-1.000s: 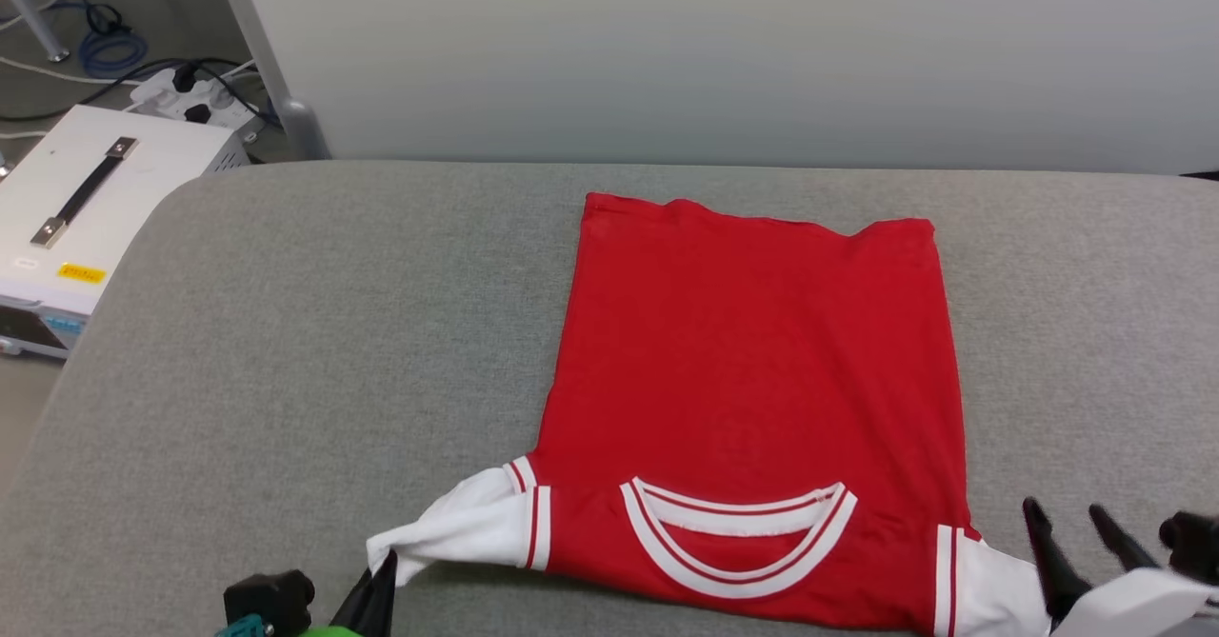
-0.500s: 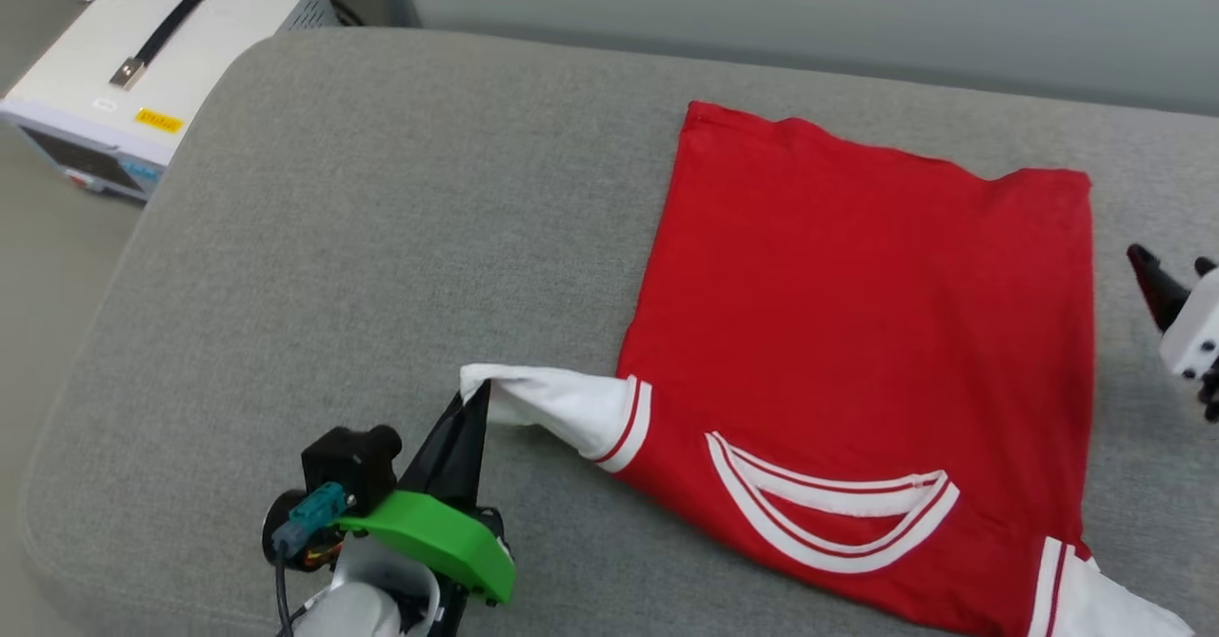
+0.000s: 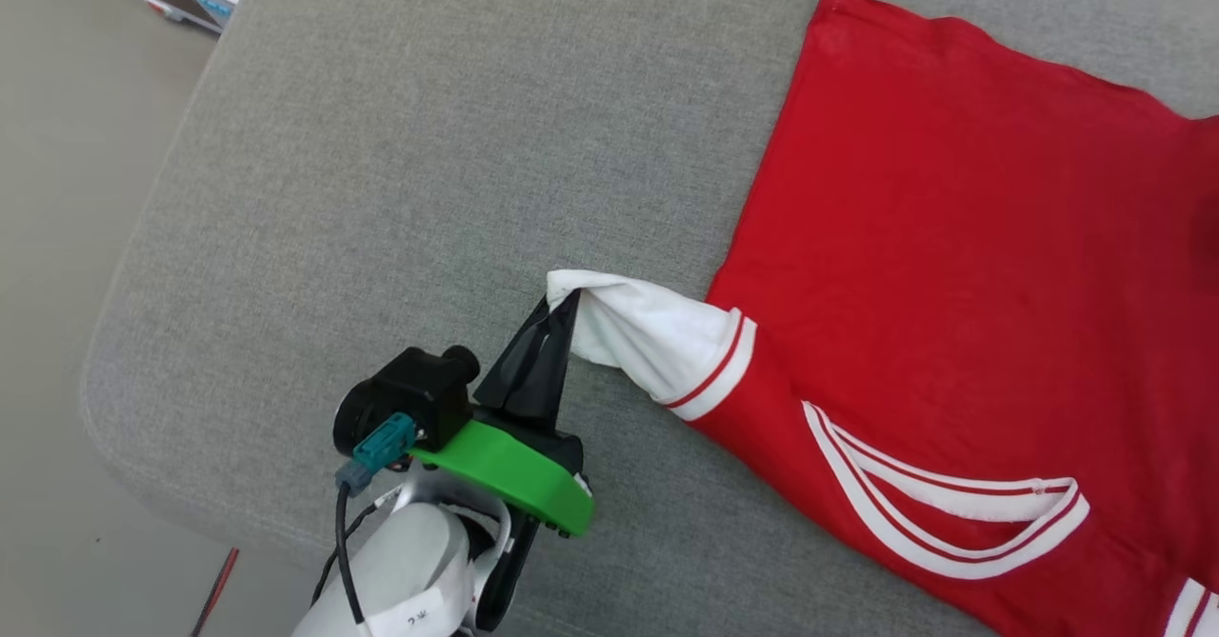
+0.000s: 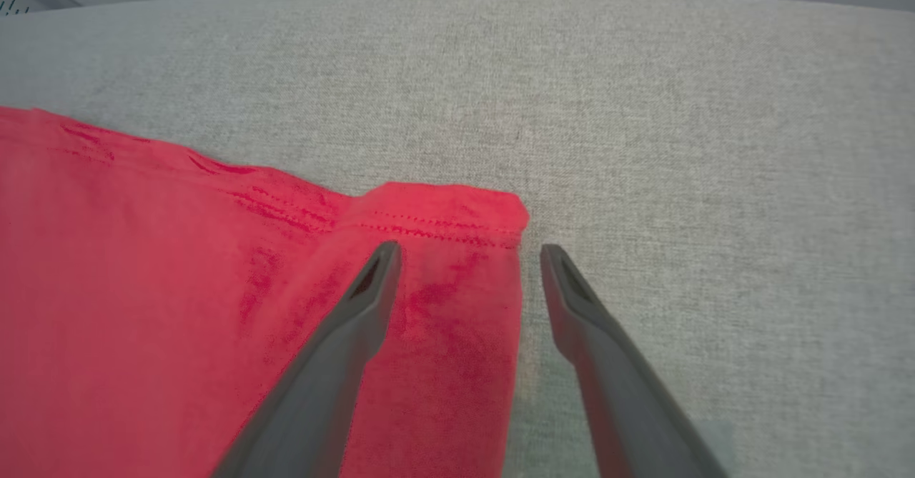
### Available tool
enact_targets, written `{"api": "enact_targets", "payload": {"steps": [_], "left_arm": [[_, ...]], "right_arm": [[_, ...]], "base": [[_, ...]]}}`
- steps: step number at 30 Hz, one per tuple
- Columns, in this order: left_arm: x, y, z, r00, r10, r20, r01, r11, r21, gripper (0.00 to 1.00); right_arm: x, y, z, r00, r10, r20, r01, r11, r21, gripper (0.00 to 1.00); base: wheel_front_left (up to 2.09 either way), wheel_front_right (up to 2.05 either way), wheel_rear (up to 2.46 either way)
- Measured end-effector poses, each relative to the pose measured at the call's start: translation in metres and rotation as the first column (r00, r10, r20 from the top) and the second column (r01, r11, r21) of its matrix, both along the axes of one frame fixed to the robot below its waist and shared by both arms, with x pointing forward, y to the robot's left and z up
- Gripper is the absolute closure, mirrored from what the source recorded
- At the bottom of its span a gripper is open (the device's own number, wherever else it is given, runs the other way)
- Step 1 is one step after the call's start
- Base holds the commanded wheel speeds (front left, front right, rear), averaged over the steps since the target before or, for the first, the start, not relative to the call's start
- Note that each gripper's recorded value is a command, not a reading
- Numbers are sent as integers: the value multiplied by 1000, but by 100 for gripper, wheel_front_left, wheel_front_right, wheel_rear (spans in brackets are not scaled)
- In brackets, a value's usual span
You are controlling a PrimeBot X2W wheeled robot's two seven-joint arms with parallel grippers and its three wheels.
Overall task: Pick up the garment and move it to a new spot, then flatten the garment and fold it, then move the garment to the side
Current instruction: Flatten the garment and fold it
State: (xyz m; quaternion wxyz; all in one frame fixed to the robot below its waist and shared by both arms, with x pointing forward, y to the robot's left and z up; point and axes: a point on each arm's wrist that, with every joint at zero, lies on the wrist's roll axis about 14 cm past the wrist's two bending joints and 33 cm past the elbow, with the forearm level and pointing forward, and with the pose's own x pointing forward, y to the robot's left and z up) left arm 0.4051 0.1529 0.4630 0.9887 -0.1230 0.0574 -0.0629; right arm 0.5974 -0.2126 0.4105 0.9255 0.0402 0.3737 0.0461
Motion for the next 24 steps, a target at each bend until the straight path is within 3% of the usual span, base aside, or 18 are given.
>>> {"api": "enact_targets", "payload": {"steps": [8, 9, 10, 11, 15, 20, 24], "left_arm": [[7, 4, -15, 999, 20, -31, -19, 1000, 12, 100], [6, 5, -16, 999, 23, -36, -23, 1000, 14, 100], [6, 6, -17, 999, 26, -40, -26, 1000, 15, 100], [6, 7, -18, 999, 28, -41, -27, 1000, 16, 100], [6, 7, -19, 999, 27, -43, -27, 1000, 17, 100], [-5, 10, -11, 999, 39, -33, -38, 999, 12, 100], [-25, 19, -10, 997, 62, -43, -61, 998, 23, 100]], "right_arm": [[-8, 22, -64, 975, 37, -221, -30, 999, 32, 0], [-8, 23, -67, 968, 40, -247, -32, 999, 37, 53], [-8, 24, -68, 963, 44, -265, -34, 999, 42, 85], [-8, 24, -67, 961, 45, -274, -33, 998, 46, 100], [-11, 24, -64, 955, 52, -293, -40, 998, 47, 100], [-17, 14, -26, 975, 47, -216, -44, 999, 17, 100], [-34, -18, 18, 992, 27, -124, -36, 997, -69, 100]], "base": [[0, 0, 0], [0, 0, 0], [0, 0, 0], [0, 0, 0], [0, 0, 0], [0, 0, 0], [0, 0, 0]]}}
